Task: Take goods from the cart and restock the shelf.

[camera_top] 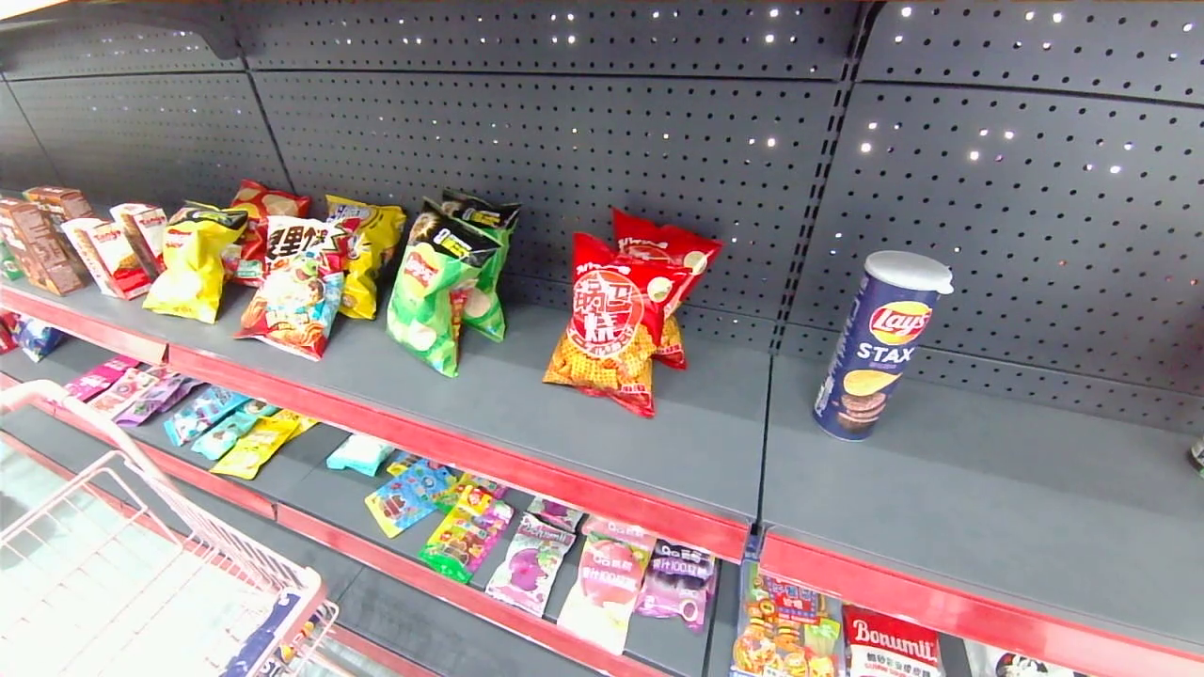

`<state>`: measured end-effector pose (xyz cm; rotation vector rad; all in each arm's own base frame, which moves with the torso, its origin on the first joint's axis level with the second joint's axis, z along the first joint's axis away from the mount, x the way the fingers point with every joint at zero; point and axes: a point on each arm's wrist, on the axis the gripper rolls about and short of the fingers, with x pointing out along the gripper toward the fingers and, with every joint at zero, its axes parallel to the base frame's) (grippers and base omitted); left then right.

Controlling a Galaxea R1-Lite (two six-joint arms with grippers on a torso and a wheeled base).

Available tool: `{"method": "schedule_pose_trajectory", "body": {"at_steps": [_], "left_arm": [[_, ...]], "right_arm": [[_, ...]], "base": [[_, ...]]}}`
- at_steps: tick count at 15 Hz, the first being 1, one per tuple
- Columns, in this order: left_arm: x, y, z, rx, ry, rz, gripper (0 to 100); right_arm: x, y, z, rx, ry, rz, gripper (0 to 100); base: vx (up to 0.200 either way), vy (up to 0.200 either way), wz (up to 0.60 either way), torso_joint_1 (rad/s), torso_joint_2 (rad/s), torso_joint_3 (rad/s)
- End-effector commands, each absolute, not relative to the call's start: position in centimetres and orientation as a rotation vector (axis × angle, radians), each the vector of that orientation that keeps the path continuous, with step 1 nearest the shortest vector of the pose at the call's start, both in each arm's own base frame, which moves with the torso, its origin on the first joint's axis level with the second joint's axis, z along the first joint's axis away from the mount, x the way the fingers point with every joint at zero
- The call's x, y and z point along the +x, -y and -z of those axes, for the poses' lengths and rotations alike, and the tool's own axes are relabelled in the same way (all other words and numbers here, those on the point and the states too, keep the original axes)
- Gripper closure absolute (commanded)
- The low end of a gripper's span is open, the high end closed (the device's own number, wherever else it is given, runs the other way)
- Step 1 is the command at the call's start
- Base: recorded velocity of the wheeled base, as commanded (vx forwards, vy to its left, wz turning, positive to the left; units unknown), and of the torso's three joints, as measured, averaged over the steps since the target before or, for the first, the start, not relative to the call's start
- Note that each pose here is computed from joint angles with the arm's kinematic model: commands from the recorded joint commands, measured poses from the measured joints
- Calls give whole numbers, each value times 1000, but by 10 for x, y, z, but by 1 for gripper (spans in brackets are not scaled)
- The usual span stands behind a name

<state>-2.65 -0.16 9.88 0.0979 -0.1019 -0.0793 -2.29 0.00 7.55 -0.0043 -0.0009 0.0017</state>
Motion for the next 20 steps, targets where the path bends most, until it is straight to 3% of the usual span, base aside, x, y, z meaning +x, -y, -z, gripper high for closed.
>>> {"method": "schedule_pose_trajectory", "body": {"at_steps": [1,2,3,4,5,9,11,14,18,20], "left_arm": [[43,5,-294,-63,210,186,0],[71,3,-322,-69,202,102,0],[83,-8,-323,9,133,-128,0],[86,-24,-309,190,-55,-407,0],[84,-39,-297,348,-268,-573,0],[126,-54,-243,194,-666,-236,0],[137,-58,-233,131,-730,-241,0],[147,-62,-229,151,-755,-304,0],[170,-66,-199,53,-811,-278,0],[175,-69,-174,37,-969,-257,0]], "right_arm": [[-23,0,-75,-5,0,-3,0],[-23,0,-75,-6,0,-3,0],[-23,0,-75,-5,0,-6,0],[-23,0,-75,-5,0,-5,0],[-23,0,-75,-5,0,-5,0],[-23,0,-75,-5,0,-11,0],[-23,0,-75,-5,0,-12,0],[-23,0,-75,-3,0,-14,0],[-23,0,-75,-5,0,-12,0],[-23,0,-75,-5,0,-11,0]], "base": [[0,0,0,0,0,0],[0,0,0,0,0,0],[0,0,0,0,0,0],[0,0,0,0,0,0],[0,0,0,0,0,0],[0,0,0,0,0,0],[0,0,0,0,0,0],[0,0,0,0,0,0],[0,0,0,0,0,0],[0,0,0,0,0,0]]}}
